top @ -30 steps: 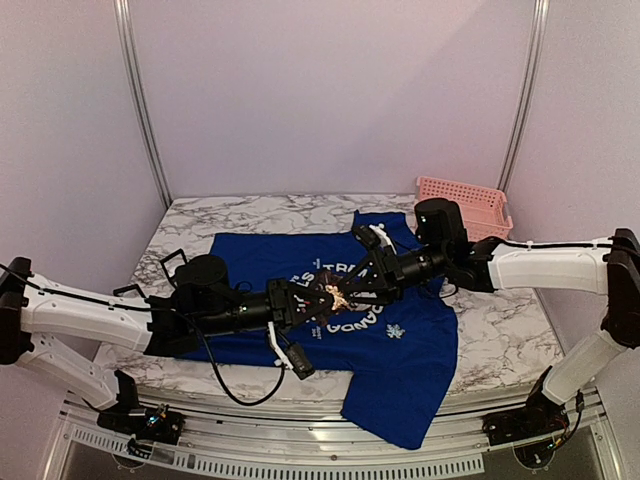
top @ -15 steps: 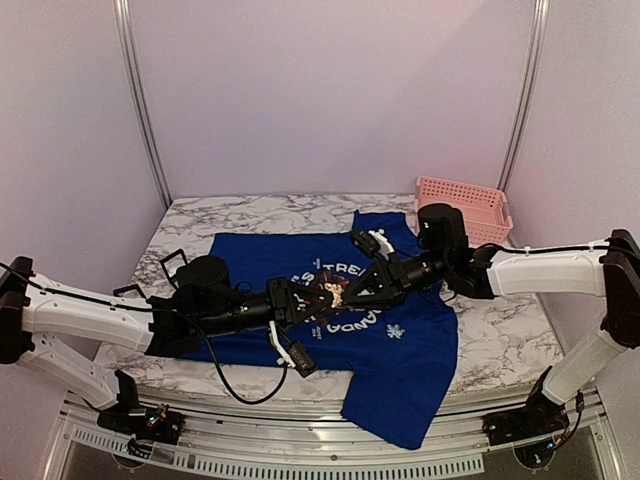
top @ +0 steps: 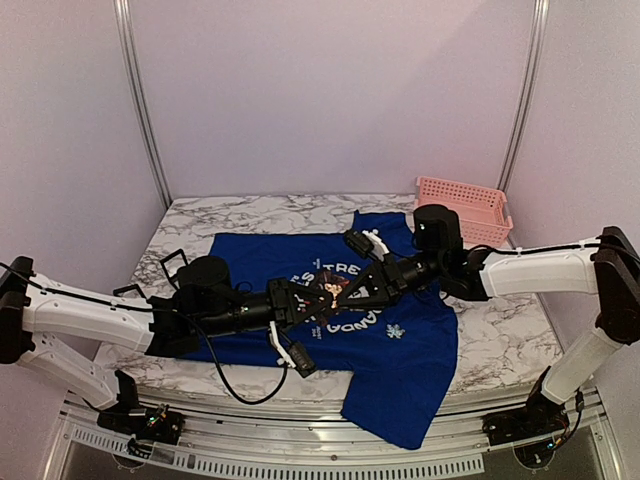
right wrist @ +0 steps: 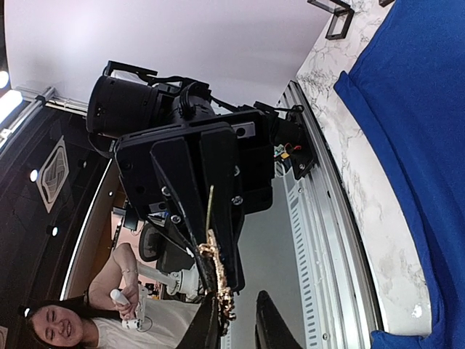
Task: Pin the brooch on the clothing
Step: Pass from the left arm to the right
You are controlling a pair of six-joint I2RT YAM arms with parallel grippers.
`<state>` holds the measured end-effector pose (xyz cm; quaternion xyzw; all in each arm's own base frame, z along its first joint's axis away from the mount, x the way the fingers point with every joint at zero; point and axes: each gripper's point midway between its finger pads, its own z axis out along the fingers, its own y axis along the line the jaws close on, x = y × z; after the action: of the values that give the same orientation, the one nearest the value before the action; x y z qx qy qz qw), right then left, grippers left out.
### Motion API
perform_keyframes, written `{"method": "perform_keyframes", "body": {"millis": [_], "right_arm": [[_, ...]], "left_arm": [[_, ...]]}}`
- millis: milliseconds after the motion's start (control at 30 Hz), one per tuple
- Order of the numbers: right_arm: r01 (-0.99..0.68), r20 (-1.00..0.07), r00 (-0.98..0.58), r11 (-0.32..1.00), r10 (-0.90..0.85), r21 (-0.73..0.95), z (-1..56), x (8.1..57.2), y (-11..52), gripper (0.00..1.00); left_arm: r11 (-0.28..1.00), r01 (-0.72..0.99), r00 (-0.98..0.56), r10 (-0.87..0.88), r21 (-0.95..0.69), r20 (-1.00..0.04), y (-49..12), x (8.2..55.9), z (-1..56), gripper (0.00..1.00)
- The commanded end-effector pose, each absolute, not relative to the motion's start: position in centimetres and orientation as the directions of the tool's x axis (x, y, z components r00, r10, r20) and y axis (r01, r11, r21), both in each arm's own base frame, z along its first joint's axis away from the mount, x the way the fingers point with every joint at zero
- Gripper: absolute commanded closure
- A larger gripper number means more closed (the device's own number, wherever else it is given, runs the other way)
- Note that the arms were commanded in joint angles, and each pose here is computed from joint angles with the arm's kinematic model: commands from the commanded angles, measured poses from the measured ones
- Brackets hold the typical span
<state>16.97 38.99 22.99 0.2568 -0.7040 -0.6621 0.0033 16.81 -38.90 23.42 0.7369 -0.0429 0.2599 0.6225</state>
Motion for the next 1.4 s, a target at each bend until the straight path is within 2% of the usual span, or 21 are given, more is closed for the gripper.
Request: {"method": "perform_keyframes", "body": {"millis": [0,100,167,333,433,633,733,767,800,833,867,933,1000,1067,1167,1300,1367], "right_arm": [[-0.37,-0.355,-0.854,-0.035,-0.379,0.928,23.5,17.0,39.8,0.86],[-0.37,-0.353,-0.857,-0.027,-0.375,0.929,23.3,17.1,39.8,0.93],[-0.37,-0.353,-0.859,-0.026,-0.371,0.929,23.3,17.1,39.8,0.94],[-0.368,-0.351,-0.863,-0.026,-0.364,0.93,23.4,17.4,40.0,0.84],[-0.371,-0.356,-0.861,-0.031,-0.363,0.928,23.5,17.4,40.0,0.83],[-0.373,-0.363,-0.859,-0.043,-0.361,0.927,23.7,17.4,40.1,0.99],[-0.366,-0.352,-0.864,-0.029,-0.359,0.93,23.4,17.4,40.0,1.0],[-0.359,-0.34,-0.87,-0.014,-0.356,0.933,23.2,17.4,40.0,1.0],[-0.352,-0.327,-0.876,0.007,-0.354,0.936,22.8,17.5,39.8,1.0],[-0.344,-0.311,-0.882,0.032,-0.353,0.938,22.3,17.6,39.7,1.0],[-0.328,-0.288,-0.891,0.061,-0.352,0.943,21.7,17.8,39.5,1.0],[-0.292,-0.237,-0.91,0.121,-0.34,0.949,20.2,18.0,38.8,1.0],[-0.239,-0.175,-0.933,0.178,-0.315,0.954,18.8,18.2,37.6,1.0],[-0.162,-0.088,-0.955,0.252,-0.282,0.954,17.1,18.1,36.1,1.0],[-0.085,0.007,-0.968,0.355,-0.252,0.931,15.0,17.3,34.0,1.0],[-0.018,0.102,-0.963,0.434,-0.251,0.901,11.9,15.2,31.7,1.0],[0.027,0.154,-0.958,0.457,-0.242,0.889,10.6,14.1,30.7,1.0]], "left_arm": [[-0.225,-0.42,0.849,0.243,0.879,0.468,-39.4,16.4,23.4,1.0],[-0.226,-0.417,0.853,0.236,0.881,0.464,-39.4,16.2,23.2,1.0],[-0.226,-0.414,0.857,0.23,0.882,0.462,-39.4,16.1,23.1,1.0],[-0.223,-0.414,0.859,0.225,0.882,0.46,-39.6,16.0,22.9,1.0],[-0.22,-0.414,0.859,0.226,0.883,0.459,-39.6,15.9,23.0,1.0],[-0.222,-0.411,0.862,0.22,0.884,0.456,-39.5,15.7,22.8,1.0],[-0.222,-0.396,0.867,0.229,0.891,0.442,-39.3,15.8,22.6,1.0],[-0.218,-0.387,0.87,0.236,0.896,0.433,-39.3,15.8,22.7,0.99],[-0.216,-0.371,0.875,0.245,0.903,0.418,-39.2,15.9,22.6,0.88],[-0.217,-0.348,0.88,0.259,0.912,0.398,-39.2,16.0,22.5,0.72],[-0.217,-0.313,0.888,0.278,0.925,0.366,-39.1,16.2,22.4,0.57],[-0.223,-0.216,0.903,0.326,0.951,0.281,-38.7,16.8,21.9,0.35],[-0.237,-0.084,0.904,0.39,0.968,0.173,-38.3,17.4,21.3,0.26],[-0.234,0.104,0.881,0.473,0.967,0.02,-38.1,18.1,21.2,0.22],[-0.195,0.4,0.788,0.571,0.895,-0.228,-38.1,18.4,21.7,0.21],[-0.175,0.771,0.545,0.679,0.613,-0.492,-38.5,17.8,19.9,0.26],[-0.154,0.877,0.415,0.719,0.455,-0.557,-38.8,17.8,18.7,0.33]]}}
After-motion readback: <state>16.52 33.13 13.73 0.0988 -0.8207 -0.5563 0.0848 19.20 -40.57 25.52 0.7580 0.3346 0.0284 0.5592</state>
